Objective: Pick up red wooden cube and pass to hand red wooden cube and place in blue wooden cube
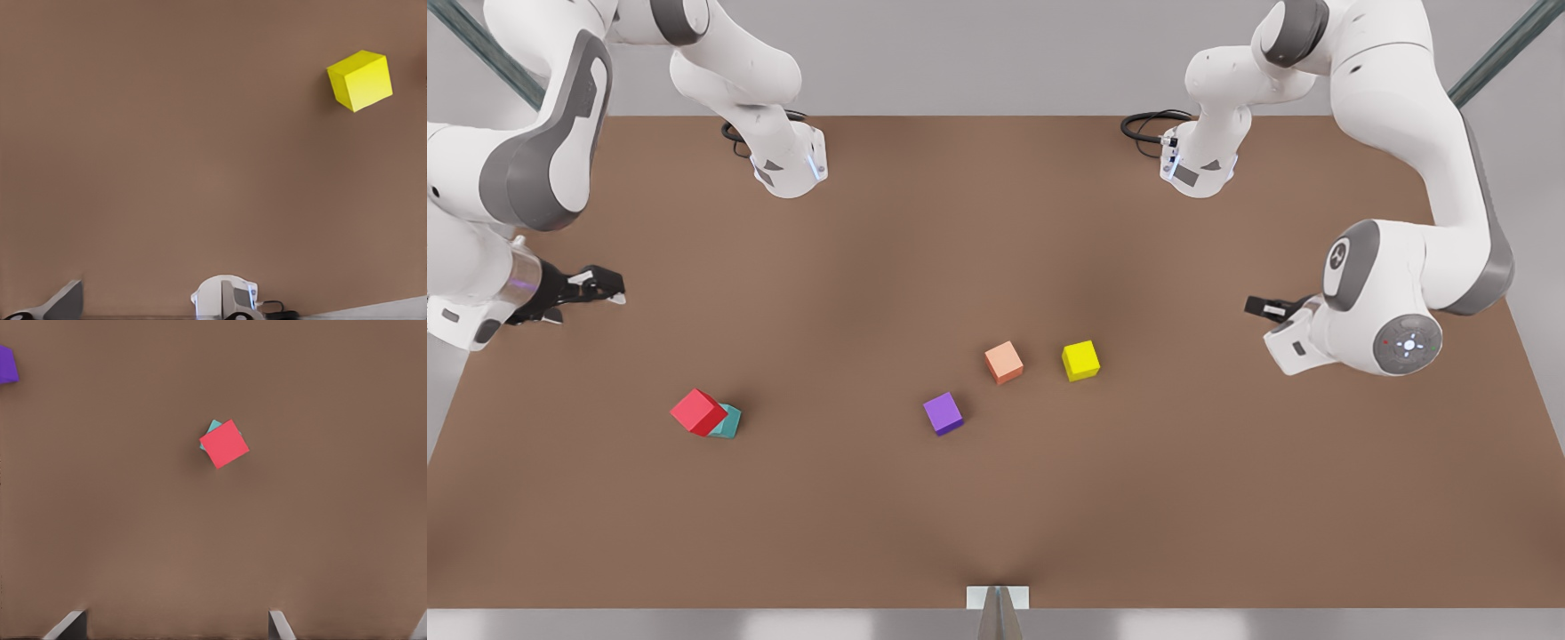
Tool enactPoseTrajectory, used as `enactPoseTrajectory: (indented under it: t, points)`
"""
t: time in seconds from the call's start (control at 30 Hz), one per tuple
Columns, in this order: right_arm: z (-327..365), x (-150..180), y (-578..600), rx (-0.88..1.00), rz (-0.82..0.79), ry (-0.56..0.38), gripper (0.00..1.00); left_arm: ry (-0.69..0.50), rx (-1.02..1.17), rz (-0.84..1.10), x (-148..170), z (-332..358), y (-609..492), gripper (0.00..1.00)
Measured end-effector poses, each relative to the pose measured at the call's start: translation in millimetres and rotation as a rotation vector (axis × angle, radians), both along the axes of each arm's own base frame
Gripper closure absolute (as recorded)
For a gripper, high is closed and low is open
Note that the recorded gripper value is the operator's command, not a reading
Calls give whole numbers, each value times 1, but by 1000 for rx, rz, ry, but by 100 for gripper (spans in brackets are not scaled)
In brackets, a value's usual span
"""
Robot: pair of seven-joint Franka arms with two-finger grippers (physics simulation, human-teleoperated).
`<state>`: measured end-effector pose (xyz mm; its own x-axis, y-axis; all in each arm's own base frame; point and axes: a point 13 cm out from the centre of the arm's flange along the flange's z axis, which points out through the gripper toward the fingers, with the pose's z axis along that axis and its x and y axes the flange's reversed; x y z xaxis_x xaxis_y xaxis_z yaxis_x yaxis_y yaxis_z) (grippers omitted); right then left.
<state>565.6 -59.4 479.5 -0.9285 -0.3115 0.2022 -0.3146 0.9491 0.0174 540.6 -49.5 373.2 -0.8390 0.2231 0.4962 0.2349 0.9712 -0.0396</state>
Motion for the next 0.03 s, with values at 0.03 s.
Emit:
enactPoseTrajectory:
  t: [0.03]
  points:
    - [1, -10, 0, -5, -26, 15, 0, 5, 0, 0, -2, 2, 0, 0]
